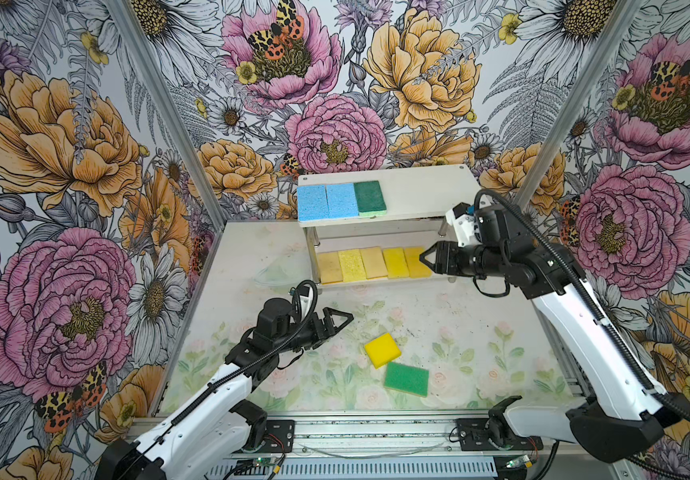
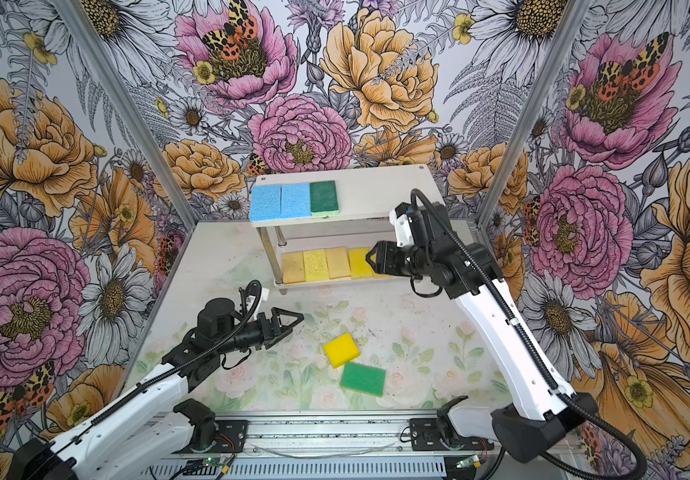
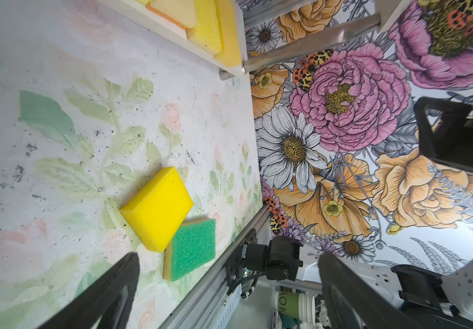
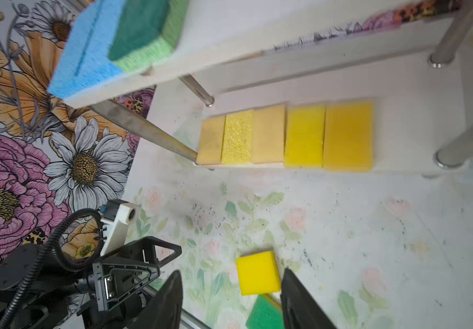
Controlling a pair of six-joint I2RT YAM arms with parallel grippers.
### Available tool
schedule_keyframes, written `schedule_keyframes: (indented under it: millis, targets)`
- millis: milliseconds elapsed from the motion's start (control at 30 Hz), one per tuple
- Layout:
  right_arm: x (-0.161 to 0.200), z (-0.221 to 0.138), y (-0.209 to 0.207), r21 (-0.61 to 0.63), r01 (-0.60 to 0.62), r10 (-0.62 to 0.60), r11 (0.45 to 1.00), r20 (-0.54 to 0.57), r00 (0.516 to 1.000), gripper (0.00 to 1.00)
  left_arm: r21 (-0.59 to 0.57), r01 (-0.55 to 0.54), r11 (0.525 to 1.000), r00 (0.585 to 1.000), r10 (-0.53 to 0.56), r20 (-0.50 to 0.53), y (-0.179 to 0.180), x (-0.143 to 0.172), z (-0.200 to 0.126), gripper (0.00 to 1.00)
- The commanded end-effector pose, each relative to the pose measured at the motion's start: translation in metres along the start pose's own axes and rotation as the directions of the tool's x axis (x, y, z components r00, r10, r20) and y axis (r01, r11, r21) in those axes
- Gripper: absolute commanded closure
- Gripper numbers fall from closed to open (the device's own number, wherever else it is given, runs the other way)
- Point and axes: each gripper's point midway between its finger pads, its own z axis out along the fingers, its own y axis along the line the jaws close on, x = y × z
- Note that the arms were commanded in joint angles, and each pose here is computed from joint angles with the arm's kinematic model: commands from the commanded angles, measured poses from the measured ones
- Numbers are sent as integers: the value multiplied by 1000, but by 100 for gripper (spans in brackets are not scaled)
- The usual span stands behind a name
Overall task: Arrange cleaning sponges on a shelf
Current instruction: Pick up the cleaning sponge from the bottom-center of the table.
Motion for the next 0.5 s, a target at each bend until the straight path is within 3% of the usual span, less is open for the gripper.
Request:
schedule_keyframes:
  millis: [0,133,333,467]
  targets:
    - [45,31,-25,3,-154,154,988,-56,987,43,-71,-112,991,993,110,-38,0,4,20,1]
    - [110,58,-41,-24,-288,282,957,-147,948,41,-80,-116,990,988,107,-109,2,15,45,1]
    - [176,82,-36,-44,-346,321,937,-283,904,37,-74,-100,992,987,89,-133,4,21,60,1]
    - [209,94,-47,7,-366,346,930,-351,870,34,-77,-94,993,985,82,-150,6,27,64,1]
